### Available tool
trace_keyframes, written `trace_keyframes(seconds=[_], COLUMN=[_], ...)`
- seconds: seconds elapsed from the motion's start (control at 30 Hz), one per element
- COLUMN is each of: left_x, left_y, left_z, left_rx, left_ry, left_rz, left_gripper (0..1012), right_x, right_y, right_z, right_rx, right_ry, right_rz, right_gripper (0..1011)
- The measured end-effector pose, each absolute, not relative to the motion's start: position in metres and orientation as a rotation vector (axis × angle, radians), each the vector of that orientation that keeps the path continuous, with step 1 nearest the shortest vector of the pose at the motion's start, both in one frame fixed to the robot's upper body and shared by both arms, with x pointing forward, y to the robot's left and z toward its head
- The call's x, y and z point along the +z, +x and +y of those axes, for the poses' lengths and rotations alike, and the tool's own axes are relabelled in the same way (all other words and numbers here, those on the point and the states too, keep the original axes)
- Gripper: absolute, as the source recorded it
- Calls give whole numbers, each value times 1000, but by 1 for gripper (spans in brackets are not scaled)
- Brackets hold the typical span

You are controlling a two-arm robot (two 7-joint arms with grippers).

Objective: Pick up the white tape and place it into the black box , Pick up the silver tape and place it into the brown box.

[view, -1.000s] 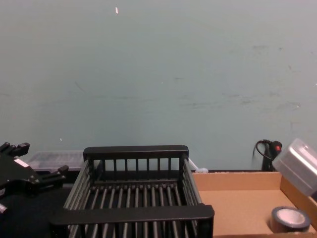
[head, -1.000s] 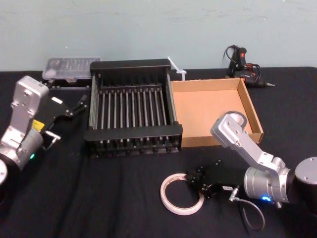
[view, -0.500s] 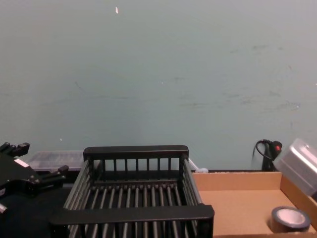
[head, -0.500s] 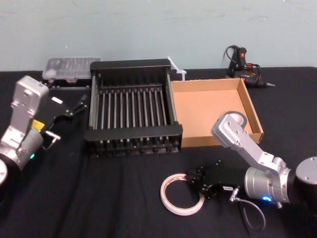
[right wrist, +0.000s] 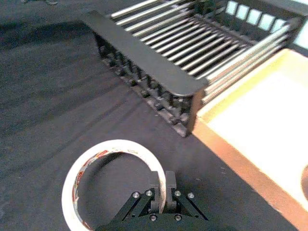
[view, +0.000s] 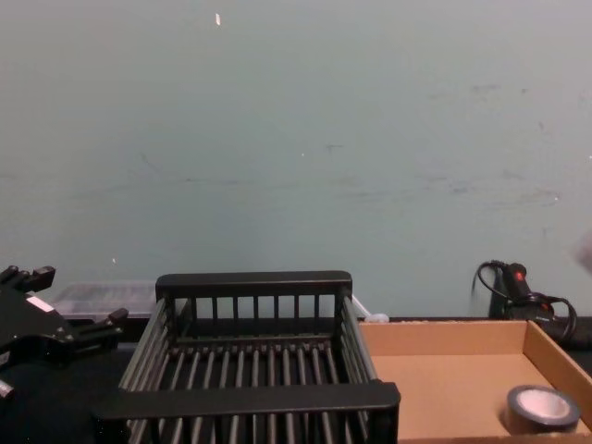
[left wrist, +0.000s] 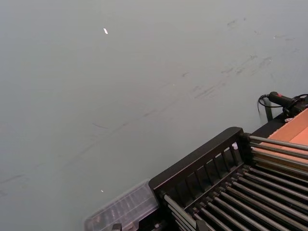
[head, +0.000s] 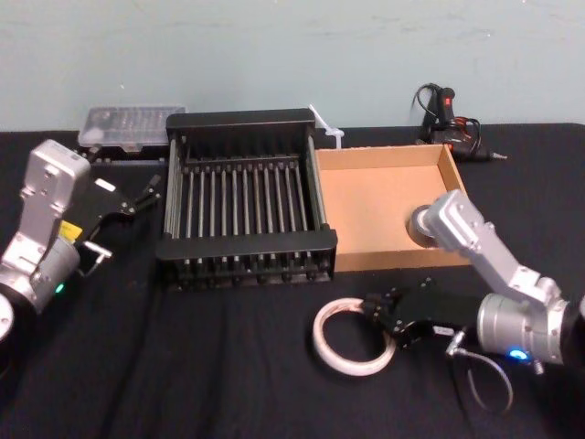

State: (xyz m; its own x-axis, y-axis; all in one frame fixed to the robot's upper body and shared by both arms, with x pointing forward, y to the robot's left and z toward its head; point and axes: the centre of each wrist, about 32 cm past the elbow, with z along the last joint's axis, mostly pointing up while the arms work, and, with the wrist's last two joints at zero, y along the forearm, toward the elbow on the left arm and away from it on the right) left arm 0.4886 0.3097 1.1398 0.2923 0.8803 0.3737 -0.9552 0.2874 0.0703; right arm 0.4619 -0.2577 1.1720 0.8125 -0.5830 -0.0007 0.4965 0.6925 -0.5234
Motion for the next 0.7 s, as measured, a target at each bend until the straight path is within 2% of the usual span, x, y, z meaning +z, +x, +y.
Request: trace_keyframes(seconds=[0.7], left_x=[1140], left_y=[489], left_z=[310], left_rx=[1248], left_ry=[305], left_rz=[-285], left_gripper=[1001], right_x=[1196], right_y=[468], right_z=[-295], right_rx=[-791], right_ry=[-487], right_rz=[151], right_gripper=[86])
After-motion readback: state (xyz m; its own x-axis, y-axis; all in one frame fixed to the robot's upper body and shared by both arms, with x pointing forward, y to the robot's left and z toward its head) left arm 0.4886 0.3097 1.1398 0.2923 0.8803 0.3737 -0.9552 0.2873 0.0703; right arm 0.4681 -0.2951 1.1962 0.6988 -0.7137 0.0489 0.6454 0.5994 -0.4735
